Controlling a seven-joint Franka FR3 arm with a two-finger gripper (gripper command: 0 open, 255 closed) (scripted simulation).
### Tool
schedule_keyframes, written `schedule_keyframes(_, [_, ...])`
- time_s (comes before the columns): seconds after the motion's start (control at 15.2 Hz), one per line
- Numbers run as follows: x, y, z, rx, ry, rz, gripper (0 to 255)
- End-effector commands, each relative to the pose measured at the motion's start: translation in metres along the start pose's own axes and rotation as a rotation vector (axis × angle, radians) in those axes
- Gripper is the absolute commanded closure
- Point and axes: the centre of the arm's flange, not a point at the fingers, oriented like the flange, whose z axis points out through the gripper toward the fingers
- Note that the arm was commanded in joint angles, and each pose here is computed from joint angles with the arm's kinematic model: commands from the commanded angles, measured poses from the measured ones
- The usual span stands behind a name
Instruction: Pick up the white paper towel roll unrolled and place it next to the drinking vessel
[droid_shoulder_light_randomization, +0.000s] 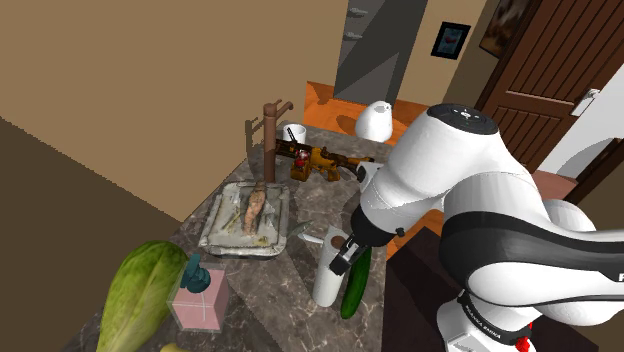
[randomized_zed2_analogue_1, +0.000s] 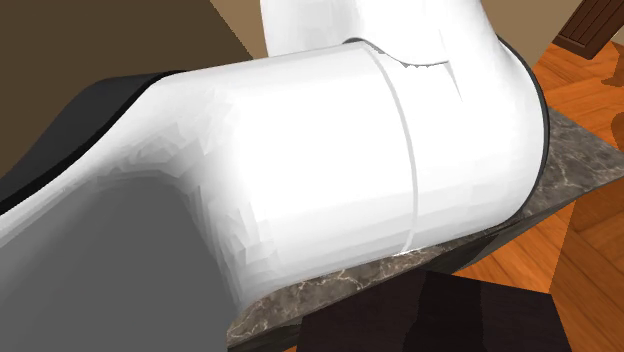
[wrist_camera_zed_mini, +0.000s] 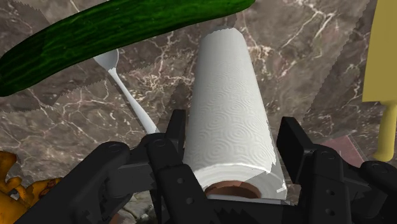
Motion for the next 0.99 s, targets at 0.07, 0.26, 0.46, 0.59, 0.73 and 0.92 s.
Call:
schedule_keyframes(0.07, [0.0,0.0,0.0,0.0,0.0,0.0,255])
schedule_keyframes(0.26, [0.0,0.0,0.0,0.0,0.0,0.0,255])
schedule_keyframes(0.46, [0.002,0.0,-0.01,0.0,0.0,0.0,255])
schedule_keyframes(0.59, [0.005,0.0,-0.02,0.0,0.0,0.0,255])
schedule_keyframes(0.73, [0.007,0.0,-0.031,0.0,0.0,0.0,255])
schedule_keyframes(0.92, [0.011,0.0,-0.046,0.0,0.0,0.0,255])
